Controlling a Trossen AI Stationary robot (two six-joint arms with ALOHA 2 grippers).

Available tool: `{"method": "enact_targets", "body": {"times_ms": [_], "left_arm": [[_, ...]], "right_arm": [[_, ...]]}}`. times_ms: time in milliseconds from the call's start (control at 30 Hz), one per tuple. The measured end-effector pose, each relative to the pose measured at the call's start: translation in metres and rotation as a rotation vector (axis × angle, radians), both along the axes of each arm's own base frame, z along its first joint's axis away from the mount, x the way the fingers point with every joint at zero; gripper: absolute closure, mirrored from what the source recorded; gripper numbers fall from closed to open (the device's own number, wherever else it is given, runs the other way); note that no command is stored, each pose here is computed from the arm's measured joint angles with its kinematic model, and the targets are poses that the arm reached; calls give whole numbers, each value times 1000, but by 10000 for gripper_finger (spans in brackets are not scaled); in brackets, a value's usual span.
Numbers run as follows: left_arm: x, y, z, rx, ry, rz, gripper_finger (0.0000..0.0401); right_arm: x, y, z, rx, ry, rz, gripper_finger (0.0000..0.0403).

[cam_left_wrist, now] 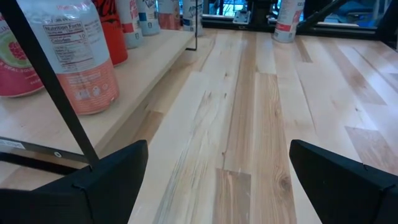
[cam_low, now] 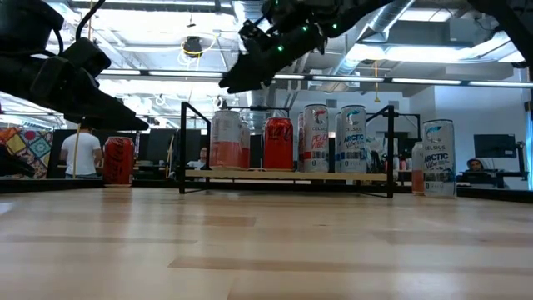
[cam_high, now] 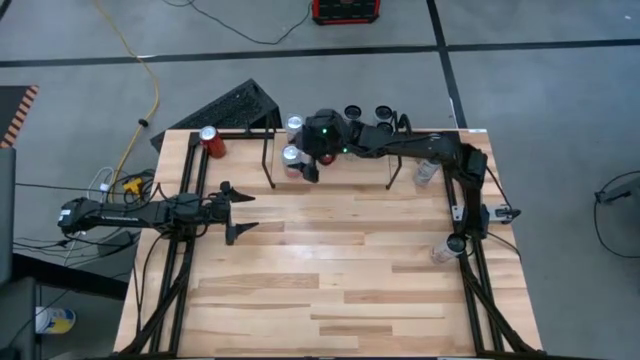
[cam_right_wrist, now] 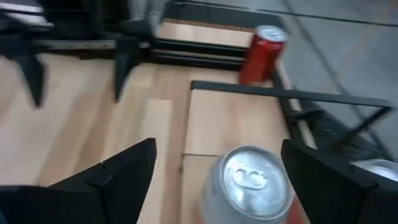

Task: Place canned beverage on shelf
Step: Put the bottom orange white soda can on the shelf aligned with the pink white soda can

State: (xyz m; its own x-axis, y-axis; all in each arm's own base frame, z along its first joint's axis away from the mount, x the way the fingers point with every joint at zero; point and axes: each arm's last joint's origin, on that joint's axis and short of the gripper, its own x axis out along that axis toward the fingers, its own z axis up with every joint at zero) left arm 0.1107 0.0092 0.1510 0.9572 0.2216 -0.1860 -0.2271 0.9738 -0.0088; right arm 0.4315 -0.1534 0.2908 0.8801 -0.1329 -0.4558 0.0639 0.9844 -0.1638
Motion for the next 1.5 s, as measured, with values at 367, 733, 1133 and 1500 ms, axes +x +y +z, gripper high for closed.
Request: {"method": "enact_targets", "body": {"times_ms": [367,733,1133,1500], "left_arm": [[0,0,0,0,0,0,24],[0,0,0,0,0,0,24],[0,0,0,0,0,0,24],[0,0,0,0,0,0,24]], "right_arm": [[-13,-36,-9,10,-9,167,30],[1,-38,-33,-4,-3,151,30],[3,-47,-40,-6,-6,118,30],[8,-44,-52,28,20,116,30]]}}
